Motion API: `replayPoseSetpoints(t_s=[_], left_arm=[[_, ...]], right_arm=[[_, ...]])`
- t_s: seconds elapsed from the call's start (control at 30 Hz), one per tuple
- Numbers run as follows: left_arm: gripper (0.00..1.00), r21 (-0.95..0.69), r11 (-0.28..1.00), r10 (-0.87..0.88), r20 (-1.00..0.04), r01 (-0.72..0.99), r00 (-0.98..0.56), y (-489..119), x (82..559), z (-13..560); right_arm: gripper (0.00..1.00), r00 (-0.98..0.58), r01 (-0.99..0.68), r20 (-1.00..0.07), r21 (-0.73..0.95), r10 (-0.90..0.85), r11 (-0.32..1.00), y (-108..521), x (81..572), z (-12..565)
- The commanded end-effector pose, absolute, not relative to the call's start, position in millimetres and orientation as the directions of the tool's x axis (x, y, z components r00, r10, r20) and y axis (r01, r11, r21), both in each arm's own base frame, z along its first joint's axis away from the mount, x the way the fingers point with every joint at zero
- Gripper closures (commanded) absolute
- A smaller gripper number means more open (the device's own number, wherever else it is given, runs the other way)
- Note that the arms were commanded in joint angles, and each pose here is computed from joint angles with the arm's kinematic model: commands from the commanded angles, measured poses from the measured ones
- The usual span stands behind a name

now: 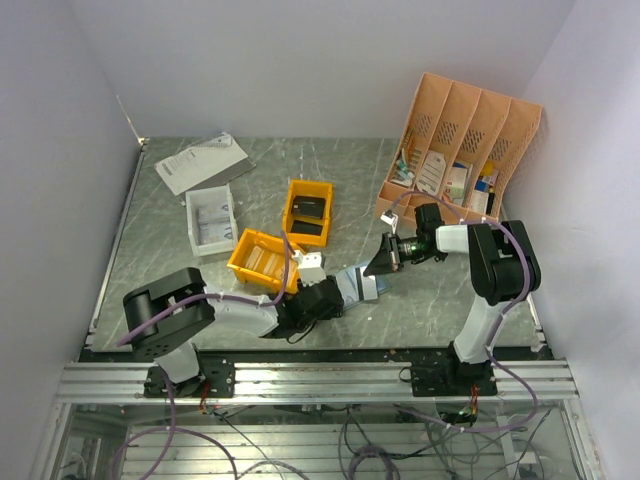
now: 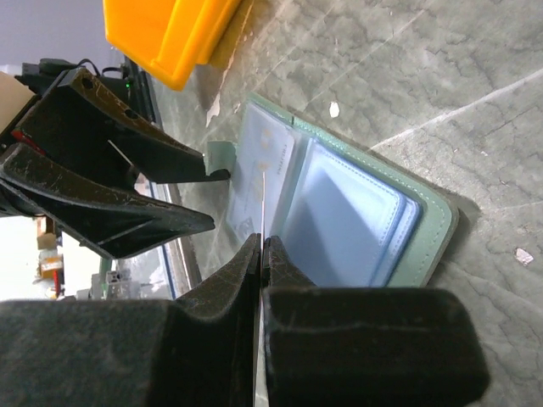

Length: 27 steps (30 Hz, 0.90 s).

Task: Put the credit cards into the card holder
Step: Insert the credit card into the card holder.

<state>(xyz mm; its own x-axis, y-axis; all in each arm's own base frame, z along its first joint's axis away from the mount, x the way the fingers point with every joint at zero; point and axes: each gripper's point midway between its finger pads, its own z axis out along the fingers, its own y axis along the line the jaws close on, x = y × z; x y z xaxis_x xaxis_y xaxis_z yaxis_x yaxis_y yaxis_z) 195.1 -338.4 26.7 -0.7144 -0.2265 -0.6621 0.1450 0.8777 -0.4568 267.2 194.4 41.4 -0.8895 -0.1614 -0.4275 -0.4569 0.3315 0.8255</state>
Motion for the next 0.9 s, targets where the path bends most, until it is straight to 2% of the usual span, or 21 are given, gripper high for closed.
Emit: replayPoseSetpoints(t_s=[0.0,0.5,0.87], left_arm=[[0.43,-0.408,0.906,-0.191,-0.634,0.114,-0.749,-326.4,191.9,2.9],[0.47,-0.372,0.922,-0.156,-0.619,0.113,-0.770,-322.9,193.1,-9.7],[0.48,-0.361,0.927,-0.157,-0.614,0.099,-0.774,-316.8,193.7,-15.0]], right_arm=[[1.00,-0.885,-0.465,-0.432,0.828,-0.172,0.314,198.3,269.2,40.7],[1.00,-0.900,-0.436,-0.414,0.845,-0.138,0.309,204.5,285.4,40.9],[1.00,-0.932,-0.363,-0.339,0.866,-0.129,0.343,202.0,277.2,30.6]])
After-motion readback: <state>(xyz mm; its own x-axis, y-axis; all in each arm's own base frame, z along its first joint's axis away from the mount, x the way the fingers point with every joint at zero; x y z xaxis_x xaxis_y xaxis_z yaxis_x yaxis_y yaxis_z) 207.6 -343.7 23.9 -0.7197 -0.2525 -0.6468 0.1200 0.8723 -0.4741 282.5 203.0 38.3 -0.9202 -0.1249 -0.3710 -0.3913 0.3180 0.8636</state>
